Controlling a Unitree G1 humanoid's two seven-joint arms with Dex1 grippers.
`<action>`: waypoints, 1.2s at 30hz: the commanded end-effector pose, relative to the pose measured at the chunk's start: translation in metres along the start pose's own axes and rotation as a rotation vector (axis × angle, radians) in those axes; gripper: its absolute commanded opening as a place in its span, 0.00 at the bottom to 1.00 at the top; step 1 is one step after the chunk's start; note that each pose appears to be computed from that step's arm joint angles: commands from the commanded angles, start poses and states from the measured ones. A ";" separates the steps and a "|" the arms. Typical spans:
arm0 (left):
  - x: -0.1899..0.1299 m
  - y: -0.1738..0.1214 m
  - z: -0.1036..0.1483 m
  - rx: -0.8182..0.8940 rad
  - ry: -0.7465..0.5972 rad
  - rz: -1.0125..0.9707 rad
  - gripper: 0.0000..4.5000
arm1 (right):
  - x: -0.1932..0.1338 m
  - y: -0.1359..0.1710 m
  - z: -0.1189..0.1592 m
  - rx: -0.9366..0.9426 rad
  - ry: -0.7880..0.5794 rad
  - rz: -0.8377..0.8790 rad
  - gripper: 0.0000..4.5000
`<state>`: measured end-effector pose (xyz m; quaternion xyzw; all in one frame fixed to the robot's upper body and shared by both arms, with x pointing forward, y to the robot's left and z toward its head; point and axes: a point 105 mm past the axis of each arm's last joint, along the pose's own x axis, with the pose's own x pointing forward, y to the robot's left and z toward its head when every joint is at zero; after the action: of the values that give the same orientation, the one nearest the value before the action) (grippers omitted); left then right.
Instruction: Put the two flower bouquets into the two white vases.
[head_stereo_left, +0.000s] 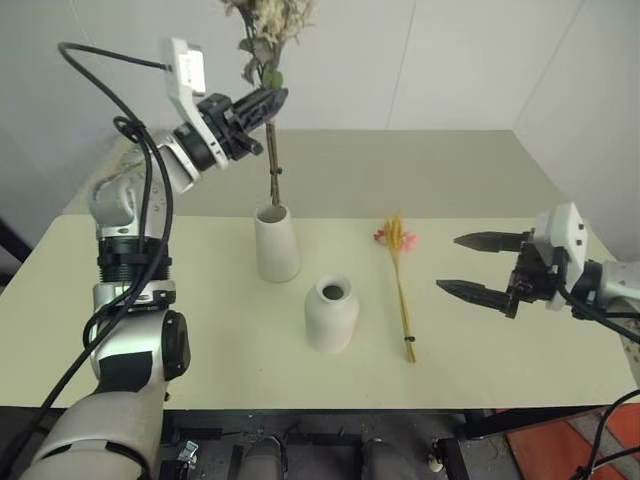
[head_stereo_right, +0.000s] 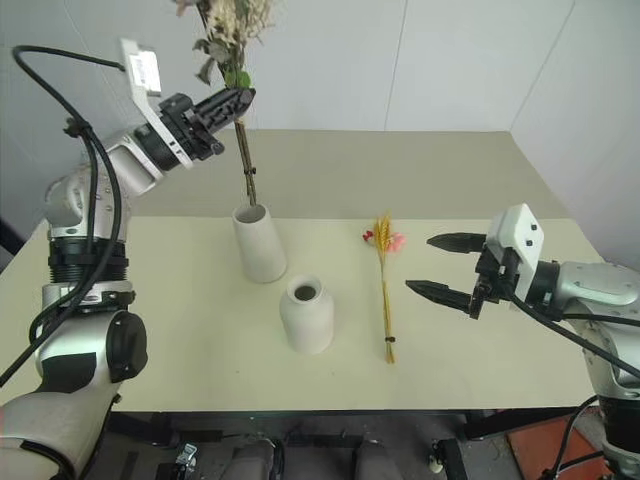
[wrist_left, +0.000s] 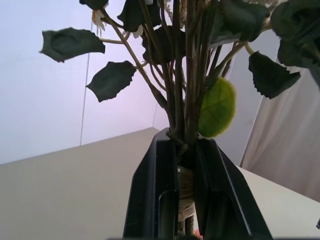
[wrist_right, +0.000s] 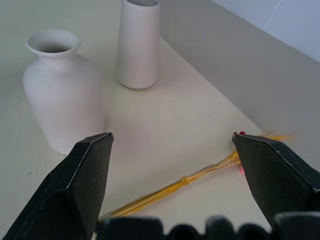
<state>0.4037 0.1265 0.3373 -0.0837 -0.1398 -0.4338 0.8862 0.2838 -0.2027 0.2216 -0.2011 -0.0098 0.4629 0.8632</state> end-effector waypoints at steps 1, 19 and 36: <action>0.003 -0.005 0.006 0.057 -0.011 -0.038 0.03 | -0.008 0.000 0.015 -0.038 -0.029 -0.029 1.00; -0.038 -0.009 -0.032 0.033 0.126 0.008 0.51 | -0.010 0.004 0.013 -0.022 -0.019 -0.032 1.00; -0.129 -0.077 -0.018 0.221 0.250 -0.275 0.99 | 0.003 -0.012 -0.021 0.125 0.154 -0.134 1.00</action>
<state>0.2878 0.1764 0.2667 0.0630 -0.0470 -0.5025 0.8610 0.2885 -0.2086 0.2069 -0.1781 0.0499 0.4274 0.8849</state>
